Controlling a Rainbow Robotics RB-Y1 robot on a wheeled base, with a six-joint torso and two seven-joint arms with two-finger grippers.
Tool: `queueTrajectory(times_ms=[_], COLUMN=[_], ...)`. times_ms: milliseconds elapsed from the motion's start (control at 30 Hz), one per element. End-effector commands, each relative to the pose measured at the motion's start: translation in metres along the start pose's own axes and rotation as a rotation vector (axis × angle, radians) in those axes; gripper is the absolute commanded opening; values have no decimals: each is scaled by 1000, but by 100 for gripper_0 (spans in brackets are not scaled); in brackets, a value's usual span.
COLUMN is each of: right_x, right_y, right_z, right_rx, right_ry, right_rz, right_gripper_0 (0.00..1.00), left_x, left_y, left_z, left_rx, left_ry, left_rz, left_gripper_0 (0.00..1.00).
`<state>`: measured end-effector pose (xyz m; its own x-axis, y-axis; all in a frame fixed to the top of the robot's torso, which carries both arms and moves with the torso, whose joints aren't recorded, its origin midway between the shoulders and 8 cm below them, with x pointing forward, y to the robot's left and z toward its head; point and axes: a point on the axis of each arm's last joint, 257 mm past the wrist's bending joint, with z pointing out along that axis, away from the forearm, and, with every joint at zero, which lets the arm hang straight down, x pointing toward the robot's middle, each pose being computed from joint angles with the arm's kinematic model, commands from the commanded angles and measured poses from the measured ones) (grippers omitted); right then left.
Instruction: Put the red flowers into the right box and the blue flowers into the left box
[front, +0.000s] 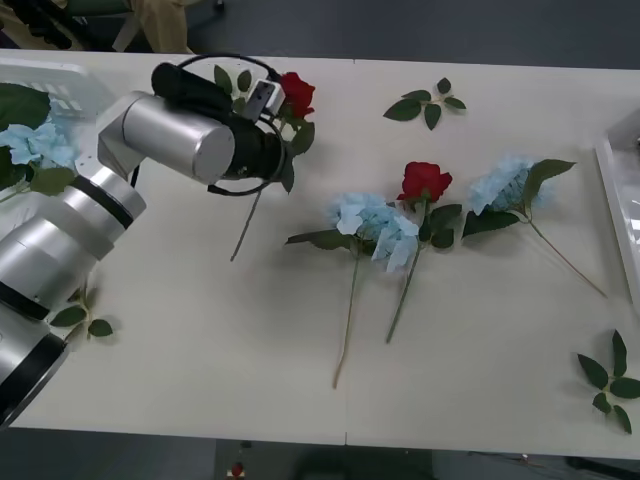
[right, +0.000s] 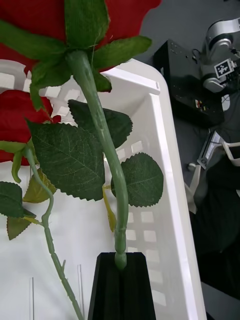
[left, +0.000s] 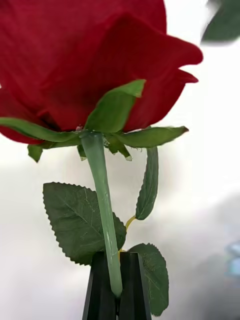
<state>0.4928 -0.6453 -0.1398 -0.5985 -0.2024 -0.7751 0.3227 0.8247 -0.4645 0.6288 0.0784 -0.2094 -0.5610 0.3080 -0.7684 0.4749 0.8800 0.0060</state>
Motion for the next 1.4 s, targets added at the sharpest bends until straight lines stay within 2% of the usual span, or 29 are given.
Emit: queueTrajectory(times_ms=[33,67,133,167,233,333,400,700,900,1100,1267,1400], right_x=[-33,-33,-35,-35,-36,-36,-36,-37,-40,-41,-50,-54], right_y=[-9,-7,-4,-3,-1,2,3,8,18,48,80,104], right_z=[-7,-6,-6,-6,-6,-6,-6,-6,-7,-11,-23,-41], right_rx=[14,12,9,7,1,-7,-9,-26,-72,-195,-325,-419], right_ry=[-64,-67,-70,-70,-72,-74,-73,-77,-89,-107,-158,-208], right_rz=[25,21,18,19,18,13,11,0,28,94,63,39], right_gripper_0=[0,1,24,29,59,79,83,87,87,87,87,87], left_x=[-60,-68,-82,-85,-93,-97,-97,-103,-104,-106,-120,-131], left_y=[-18,-24,-33,-35,-44,-61,-73,-136,-182,-230,-260,-283], left_z=[-35,-43,-61,-65,-80,-98,-106,-118,-114,-118,-138,-152], left_rx=[76,108,154,164,225,318,365,484,500,516,575,616], left_ry=[-130,-157,-222,-241,-311,-390,-433,-535,-583,-648,-725,-784], left_rz=[-11,-35,-55,-52,-63,-80,-77,51,209,434,502,488], left_gripper_0=[0,0,0,0,0,0,0,0,0,0,0,0])
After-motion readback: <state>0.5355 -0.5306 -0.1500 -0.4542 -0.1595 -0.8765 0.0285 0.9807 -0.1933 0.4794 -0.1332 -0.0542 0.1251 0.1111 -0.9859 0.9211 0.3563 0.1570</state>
